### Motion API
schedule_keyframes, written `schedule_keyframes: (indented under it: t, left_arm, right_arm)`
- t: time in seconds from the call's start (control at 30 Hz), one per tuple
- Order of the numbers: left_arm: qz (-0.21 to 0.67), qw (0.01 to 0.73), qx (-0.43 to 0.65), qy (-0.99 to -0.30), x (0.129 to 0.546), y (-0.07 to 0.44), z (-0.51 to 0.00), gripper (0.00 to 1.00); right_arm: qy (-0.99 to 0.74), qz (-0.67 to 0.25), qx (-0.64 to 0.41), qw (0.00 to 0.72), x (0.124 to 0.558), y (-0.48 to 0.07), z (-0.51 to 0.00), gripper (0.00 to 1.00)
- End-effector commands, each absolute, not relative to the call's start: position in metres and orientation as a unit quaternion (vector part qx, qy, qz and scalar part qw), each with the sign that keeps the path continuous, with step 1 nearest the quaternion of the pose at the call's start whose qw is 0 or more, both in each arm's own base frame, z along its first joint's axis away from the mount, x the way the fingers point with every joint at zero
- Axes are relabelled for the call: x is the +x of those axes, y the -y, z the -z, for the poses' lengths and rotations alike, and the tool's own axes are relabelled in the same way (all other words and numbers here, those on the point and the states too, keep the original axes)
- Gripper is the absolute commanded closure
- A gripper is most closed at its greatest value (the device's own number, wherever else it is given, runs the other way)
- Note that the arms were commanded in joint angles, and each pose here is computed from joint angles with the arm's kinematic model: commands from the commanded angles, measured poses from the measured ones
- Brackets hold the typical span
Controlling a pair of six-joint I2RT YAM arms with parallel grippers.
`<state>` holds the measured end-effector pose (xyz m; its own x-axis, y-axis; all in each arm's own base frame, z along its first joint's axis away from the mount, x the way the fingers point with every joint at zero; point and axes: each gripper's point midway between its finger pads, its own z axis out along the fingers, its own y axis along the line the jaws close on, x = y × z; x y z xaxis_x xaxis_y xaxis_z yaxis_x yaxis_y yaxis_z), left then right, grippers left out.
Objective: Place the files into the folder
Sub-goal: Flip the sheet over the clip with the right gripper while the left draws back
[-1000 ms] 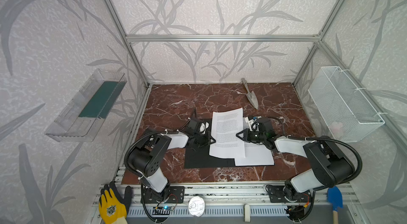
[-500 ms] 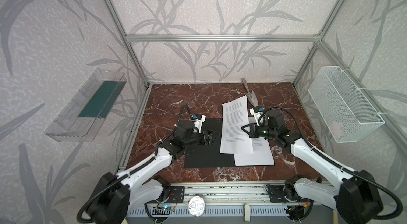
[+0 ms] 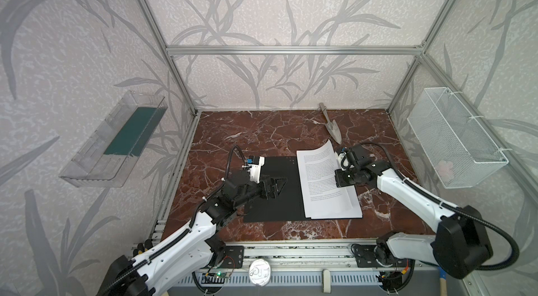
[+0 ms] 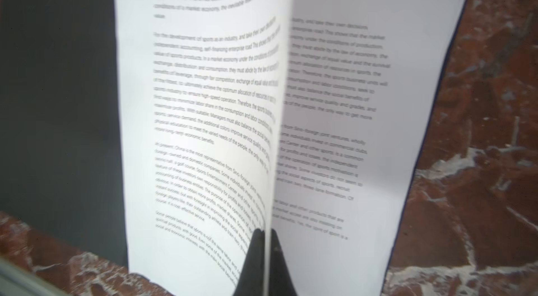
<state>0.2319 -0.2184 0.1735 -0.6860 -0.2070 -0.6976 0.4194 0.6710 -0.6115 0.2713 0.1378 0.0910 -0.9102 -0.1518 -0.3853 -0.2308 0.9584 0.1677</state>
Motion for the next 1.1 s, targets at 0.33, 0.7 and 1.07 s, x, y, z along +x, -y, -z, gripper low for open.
schedule_keyframes:
  t: [0.33, 0.7, 1.07]
  left_arm:
    - [0.444, 0.4, 0.107, -0.795, 0.225, 0.236, -0.195, 0.01]
    - [0.472, 0.381, 0.145, -0.782, 0.214, 0.256, -0.199, 0.01]
    - [0.461, 0.379, 0.143, -0.789, 0.216, 0.255, -0.194, 0.01]
  right_arm:
    - [-0.971, 0.008, -0.089, 0.22, 0.278, -0.105, -0.098, 1.0]
    - [-0.971, -0.017, -0.09, 0.223, 0.272, -0.11, -0.096, 1.0]
    - [-0.969, -0.064, -0.103, 0.217, 0.267, -0.126, -0.096, 1.0]
